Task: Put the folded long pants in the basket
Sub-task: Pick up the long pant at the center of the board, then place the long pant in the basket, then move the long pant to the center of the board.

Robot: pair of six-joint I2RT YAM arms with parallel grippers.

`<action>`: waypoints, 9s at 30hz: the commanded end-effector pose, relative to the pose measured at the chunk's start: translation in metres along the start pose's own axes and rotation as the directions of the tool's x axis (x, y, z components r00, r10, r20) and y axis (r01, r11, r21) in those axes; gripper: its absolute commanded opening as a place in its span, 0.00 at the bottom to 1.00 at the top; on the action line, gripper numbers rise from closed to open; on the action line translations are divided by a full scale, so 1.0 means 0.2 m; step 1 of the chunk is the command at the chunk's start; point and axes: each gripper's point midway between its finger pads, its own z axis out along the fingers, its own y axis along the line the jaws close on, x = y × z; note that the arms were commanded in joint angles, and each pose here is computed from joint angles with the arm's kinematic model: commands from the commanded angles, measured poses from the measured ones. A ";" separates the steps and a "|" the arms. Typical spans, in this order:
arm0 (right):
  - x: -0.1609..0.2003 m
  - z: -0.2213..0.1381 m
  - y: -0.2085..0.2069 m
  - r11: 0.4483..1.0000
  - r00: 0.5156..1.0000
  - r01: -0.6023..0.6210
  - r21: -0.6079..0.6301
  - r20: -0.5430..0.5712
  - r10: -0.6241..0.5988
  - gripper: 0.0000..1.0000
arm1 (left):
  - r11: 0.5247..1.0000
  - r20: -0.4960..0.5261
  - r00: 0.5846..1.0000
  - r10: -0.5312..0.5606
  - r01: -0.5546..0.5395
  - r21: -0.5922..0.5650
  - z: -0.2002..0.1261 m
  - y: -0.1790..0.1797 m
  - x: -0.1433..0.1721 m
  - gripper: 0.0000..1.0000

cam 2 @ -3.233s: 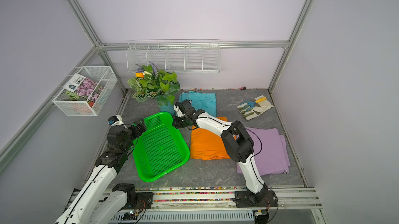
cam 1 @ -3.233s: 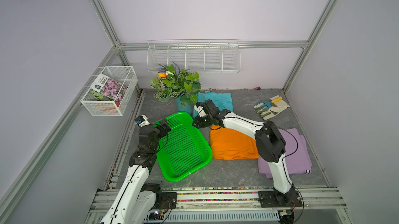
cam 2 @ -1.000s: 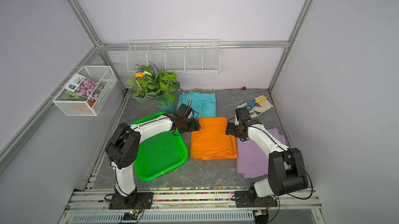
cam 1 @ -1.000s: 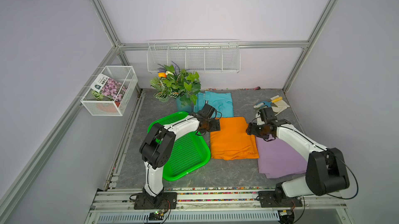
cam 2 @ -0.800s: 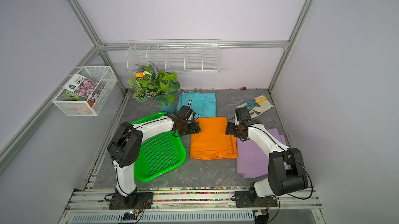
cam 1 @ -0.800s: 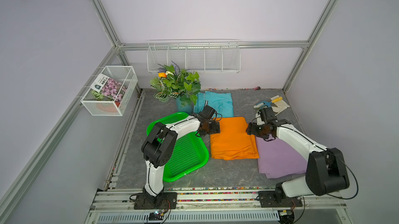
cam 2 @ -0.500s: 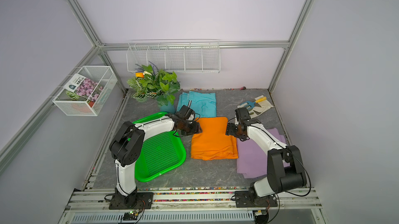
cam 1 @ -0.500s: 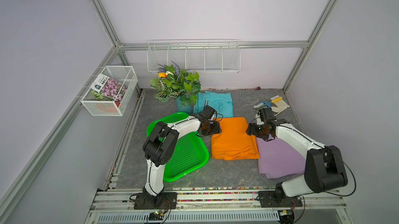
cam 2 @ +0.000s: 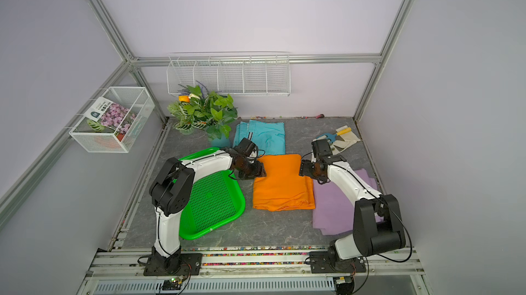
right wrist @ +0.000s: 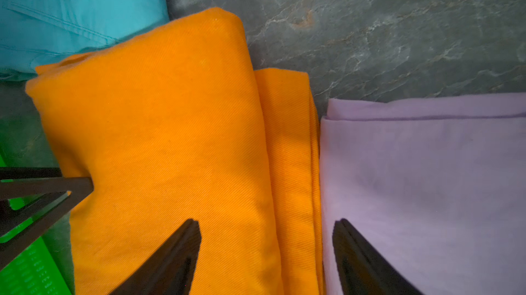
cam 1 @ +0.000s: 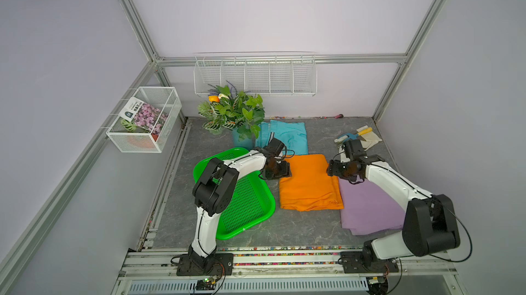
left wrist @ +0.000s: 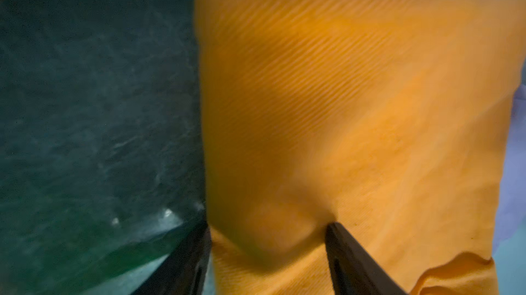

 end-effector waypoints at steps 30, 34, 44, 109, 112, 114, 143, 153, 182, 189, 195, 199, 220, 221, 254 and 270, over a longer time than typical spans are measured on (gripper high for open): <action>0.07 0.12 0.06 0.996 0.994 0.001 -0.085 -0.105 -0.010 0.79 | 0.997 -0.095 0.993 -0.072 0.075 0.031 -0.03 0.22 0.05 0.00; 0.09 0.21 0.06 0.996 0.990 -0.019 -0.088 -0.142 0.007 0.85 | 0.998 -0.097 0.993 -0.061 0.063 0.020 -0.05 0.23 0.04 0.00; 0.15 0.33 0.14 0.979 0.978 -0.078 -0.187 -0.204 0.039 0.91 | 0.994 -0.101 0.991 -0.087 0.093 0.064 -0.01 0.20 0.01 0.00; -0.01 -0.41 1.35 0.800 0.926 0.339 -0.496 0.026 -0.377 0.00 | 0.959 0.340 0.908 -0.244 0.176 0.220 -1.21 -0.01 0.10 0.00; 0.02 -0.40 1.49 0.771 0.910 0.369 -0.519 0.034 -0.413 0.00 | 0.962 0.441 0.856 -0.270 0.217 0.168 -1.34 0.13 0.14 0.00; 0.04 -0.40 1.57 0.752 0.901 0.385 -0.535 0.039 -0.433 0.00 | 0.955 0.491 0.819 -0.295 0.247 0.163 -1.43 0.22 0.16 0.00; 0.42 0.02 1.98 0.731 0.862 0.405 -0.549 -0.037 -0.505 0.00 | 0.856 0.532 0.737 -0.417 0.516 -0.044 -1.30 0.96 0.28 0.00; 0.52 0.19 1.99 0.756 0.860 0.396 -0.521 -0.079 -0.505 0.00 | 0.816 0.560 0.702 -0.440 0.573 -0.077 -1.23 1.10 0.27 0.00; 0.29 0.02 1.99 0.721 0.864 0.454 -0.523 0.061 -0.500 0.71 | 0.859 0.638 0.658 -0.401 0.511 0.013 -1.46 0.98 0.09 0.79; 0.20 -0.12 1.95 0.715 0.877 0.440 -0.544 0.089 -0.472 0.79 | 0.889 0.641 0.656 -0.398 0.449 0.092 -1.55 0.86 0.04 0.79; 0.07 -0.18 1.73 0.764 0.906 0.402 -0.505 0.102 -0.410 0.78 | 0.931 0.610 0.718 -0.336 0.352 0.099 -1.42 0.63 0.02 0.79; -0.02 -0.16 1.51 0.811 0.935 0.341 -0.474 0.079 -0.347 0.78 | 0.940 0.566 0.752 -0.338 0.303 0.159 -1.29 0.48 -0.02 0.78; -0.47 0.44 0.58 0.970 0.998 0.020 -0.241 -0.050 -0.033 0.73 | 0.943 0.470 0.834 -0.290 0.164 0.290 -0.92 0.06 -0.11 0.77; -0.47 0.47 0.55 0.973 0.998 0.011 -0.229 -0.058 -0.024 0.72 | 0.943 0.475 0.832 -0.288 0.160 0.290 -0.93 0.05 -0.11 0.77; -0.36 0.67 0.61 0.945 0.987 -0.050 -0.324 -0.162 -0.003 0.01 | 0.953 0.478 0.840 -0.257 0.139 0.268 -0.93 0.06 -0.10 0.77; 0.03 0.26 -0.02 0.997 0.968 0.035 0.074 -0.251 -0.016 0.00 | 0.970 0.368 0.920 -0.137 0.049 0.239 -0.77 -0.09 -0.26 0.76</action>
